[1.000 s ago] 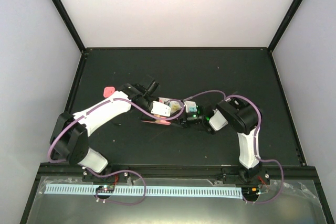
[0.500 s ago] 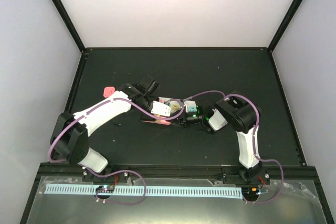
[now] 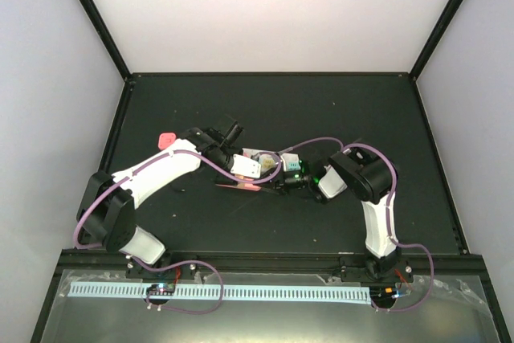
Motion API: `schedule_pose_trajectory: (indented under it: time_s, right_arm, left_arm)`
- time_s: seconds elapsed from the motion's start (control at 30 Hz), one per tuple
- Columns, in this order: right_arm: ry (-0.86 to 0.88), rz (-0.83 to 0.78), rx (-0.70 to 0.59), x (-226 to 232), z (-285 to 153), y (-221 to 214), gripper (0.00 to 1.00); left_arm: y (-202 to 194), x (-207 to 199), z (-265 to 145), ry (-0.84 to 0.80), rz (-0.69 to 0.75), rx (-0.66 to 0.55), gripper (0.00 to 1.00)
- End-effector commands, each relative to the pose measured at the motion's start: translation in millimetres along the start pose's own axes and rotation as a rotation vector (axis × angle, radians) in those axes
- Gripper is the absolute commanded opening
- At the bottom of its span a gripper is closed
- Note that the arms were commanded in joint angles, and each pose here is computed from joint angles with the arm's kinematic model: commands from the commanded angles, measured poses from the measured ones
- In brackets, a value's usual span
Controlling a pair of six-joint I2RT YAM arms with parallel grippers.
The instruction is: Pull the plug off the socket
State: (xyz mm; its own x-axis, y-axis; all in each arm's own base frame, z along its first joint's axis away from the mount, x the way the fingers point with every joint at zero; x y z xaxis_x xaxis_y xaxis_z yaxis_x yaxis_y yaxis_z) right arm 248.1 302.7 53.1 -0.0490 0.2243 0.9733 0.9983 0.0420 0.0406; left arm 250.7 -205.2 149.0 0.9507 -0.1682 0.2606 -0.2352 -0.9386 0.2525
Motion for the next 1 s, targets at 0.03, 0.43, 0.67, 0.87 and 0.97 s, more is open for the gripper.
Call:
schedule_pose_trajectory:
  time_s: [0.03,0.43,0.67,0.87,0.97]
  right_arm:
    - [-0.064,0.061,-0.024,-23,2,3,0.01]
    - [-0.102,0.118,-0.045,-38,-4,6,0.01]
    - [-0.133,0.143,-0.052,-46,-6,6,0.01]
    - [-0.166,0.16,-0.054,-54,-9,7,0.01]
    - [-0.18,0.167,-0.055,-58,-10,7,0.01]
  left_arm:
    - [18,11,-29,0.062,0.026,-0.082,0.3]
    - [17,7,-49,0.101,0.033,-0.084,0.29]
    - [19,2,-54,0.099,0.043,-0.104,0.29]
    - [24,-9,-42,0.078,0.081,-0.093,0.28]
    - [28,-15,-32,0.093,0.1,-0.058,0.27]
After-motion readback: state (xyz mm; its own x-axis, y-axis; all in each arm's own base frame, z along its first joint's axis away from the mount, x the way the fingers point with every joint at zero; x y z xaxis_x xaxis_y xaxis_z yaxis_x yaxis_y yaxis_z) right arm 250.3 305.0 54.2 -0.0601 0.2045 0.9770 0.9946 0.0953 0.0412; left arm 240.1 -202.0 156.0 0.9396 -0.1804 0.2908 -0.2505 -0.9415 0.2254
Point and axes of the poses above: each gripper's point midway between its finger pads, its own z axis out along the fingers, its own x axis along the line the jaws close on, y = z × x, the point moved 4 cm from there along -z, back along the fingers, and after that the axes turned 4 degrees about z, right-handed, at the moved point
